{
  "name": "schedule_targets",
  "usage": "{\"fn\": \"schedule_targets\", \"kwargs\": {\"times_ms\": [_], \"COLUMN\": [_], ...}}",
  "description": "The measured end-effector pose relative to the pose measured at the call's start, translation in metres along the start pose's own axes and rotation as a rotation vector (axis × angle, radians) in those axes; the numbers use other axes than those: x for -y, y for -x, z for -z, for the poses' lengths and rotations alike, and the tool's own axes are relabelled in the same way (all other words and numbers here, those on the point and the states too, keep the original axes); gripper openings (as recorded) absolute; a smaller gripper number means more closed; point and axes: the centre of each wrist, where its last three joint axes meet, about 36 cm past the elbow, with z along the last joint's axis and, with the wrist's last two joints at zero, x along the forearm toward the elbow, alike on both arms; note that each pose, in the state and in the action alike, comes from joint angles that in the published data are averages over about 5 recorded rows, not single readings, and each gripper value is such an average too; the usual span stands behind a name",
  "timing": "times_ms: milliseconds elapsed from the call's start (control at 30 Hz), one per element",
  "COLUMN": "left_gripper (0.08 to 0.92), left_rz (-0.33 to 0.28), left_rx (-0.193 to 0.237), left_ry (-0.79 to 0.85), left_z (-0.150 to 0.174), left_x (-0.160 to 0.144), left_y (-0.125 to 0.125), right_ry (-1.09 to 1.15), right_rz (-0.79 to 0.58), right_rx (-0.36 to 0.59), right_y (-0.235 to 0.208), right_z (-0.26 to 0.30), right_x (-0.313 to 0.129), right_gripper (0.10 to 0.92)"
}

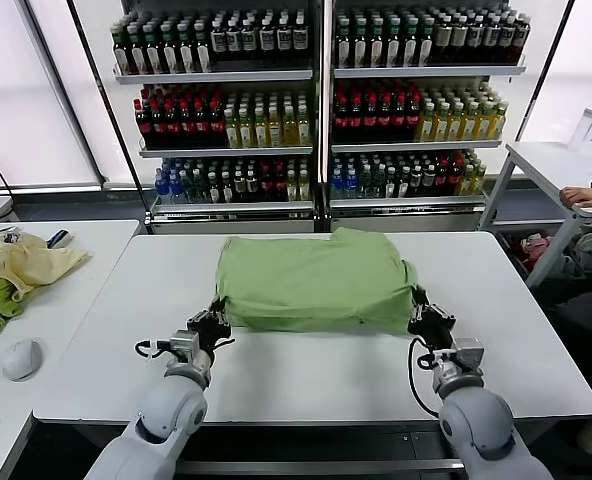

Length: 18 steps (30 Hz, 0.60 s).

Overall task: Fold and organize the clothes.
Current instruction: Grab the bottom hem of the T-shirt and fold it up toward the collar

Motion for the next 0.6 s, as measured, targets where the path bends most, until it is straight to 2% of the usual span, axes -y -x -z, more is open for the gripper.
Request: {"fn": "schedule_targets", "kwargs": {"times_ms": [267,400,600], "left_gripper": [0.113,0.16,0.328], "left_rz": [0.037,0.045,0.053], "left_rx": [-0.028,-0.048,-0.055], "left_ry": [0.045,0.057,0.062], "left_z": [-0.005,-0.009,-0.011], "left_x": [0.006,0.008,0.01], "left_y": [0.029,0.037,0.04], "right_ry": [-0.029,-0.036,-0.044], "right_rz": [0.006,0.014,0.016], "right_rx": [-0.041,-0.06,-0.077], "right_y": [0.018,0.021,0.018], "right_z": [-0.01,-0.014,-0.017], "right_x": [-0.006,-0.008,-0.005], "right_gripper": [0.141,0.238,0.411]}}
